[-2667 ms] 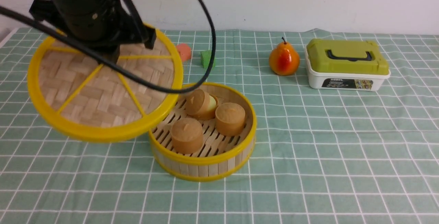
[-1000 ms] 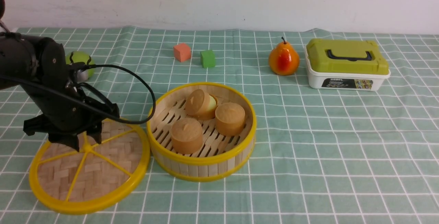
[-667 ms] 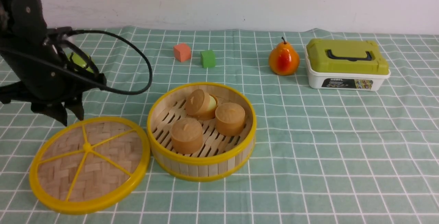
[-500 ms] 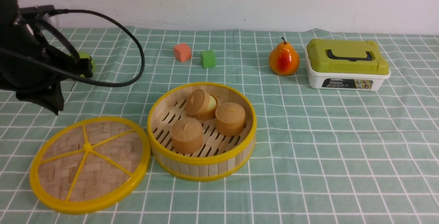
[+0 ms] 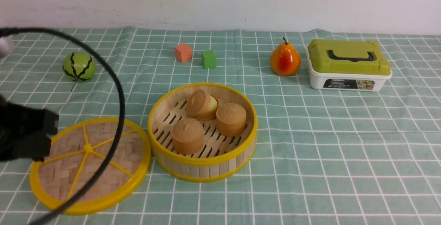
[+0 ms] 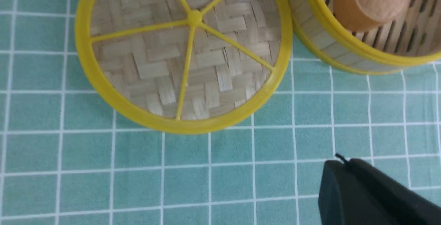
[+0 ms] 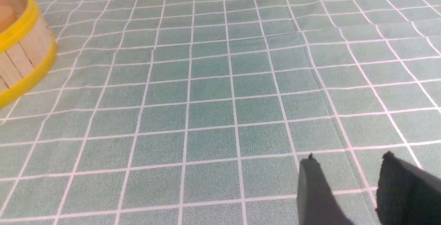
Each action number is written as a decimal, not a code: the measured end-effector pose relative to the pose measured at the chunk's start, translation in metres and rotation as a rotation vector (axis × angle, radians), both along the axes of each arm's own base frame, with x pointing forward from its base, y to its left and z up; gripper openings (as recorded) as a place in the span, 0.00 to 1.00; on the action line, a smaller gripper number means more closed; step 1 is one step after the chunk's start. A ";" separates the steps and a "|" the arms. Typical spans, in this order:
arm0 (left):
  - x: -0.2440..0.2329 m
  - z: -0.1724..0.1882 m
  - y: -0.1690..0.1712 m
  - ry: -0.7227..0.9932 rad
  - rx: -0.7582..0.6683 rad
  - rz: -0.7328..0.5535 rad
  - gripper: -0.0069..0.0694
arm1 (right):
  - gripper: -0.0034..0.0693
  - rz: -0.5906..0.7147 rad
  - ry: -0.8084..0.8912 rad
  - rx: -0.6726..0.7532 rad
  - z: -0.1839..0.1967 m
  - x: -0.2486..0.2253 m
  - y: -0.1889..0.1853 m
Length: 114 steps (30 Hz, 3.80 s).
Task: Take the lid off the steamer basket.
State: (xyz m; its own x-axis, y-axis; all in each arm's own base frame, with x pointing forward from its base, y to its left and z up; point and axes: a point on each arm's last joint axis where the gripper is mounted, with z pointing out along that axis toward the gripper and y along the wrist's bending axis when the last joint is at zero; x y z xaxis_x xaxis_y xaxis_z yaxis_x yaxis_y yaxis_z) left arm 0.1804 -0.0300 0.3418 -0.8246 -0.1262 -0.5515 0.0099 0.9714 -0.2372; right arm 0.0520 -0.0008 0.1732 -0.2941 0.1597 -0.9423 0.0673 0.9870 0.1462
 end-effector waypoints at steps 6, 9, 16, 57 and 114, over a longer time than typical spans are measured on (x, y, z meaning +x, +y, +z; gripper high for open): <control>-0.064 -0.041 0.004 -0.229 -0.101 0.050 0.07 | 0.38 0.000 0.000 0.000 0.000 0.000 0.000; -0.088 -0.053 0.006 -0.344 -0.140 0.065 0.07 | 0.38 0.000 0.000 0.000 0.000 0.000 0.000; -0.119 -0.054 0.008 -0.515 -0.185 0.068 0.07 | 0.38 0.000 0.000 0.000 0.000 0.000 0.000; -0.123 -0.152 0.024 -0.648 -0.126 0.236 0.09 | 0.38 0.000 0.000 0.000 0.000 0.000 0.000; -0.128 -0.172 0.026 -0.612 -0.084 0.216 0.12 | 0.38 0.000 0.000 0.000 0.000 0.000 0.000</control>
State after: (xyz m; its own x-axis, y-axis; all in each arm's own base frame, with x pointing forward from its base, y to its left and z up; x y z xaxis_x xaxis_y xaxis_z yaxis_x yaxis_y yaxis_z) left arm 0.0523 -0.0042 0.1697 -0.3165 -0.3169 -0.8941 -0.0259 0.9451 -0.3258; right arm 0.0520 -0.0008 0.1732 -0.2941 0.1597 -0.9423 0.0673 0.9870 0.1462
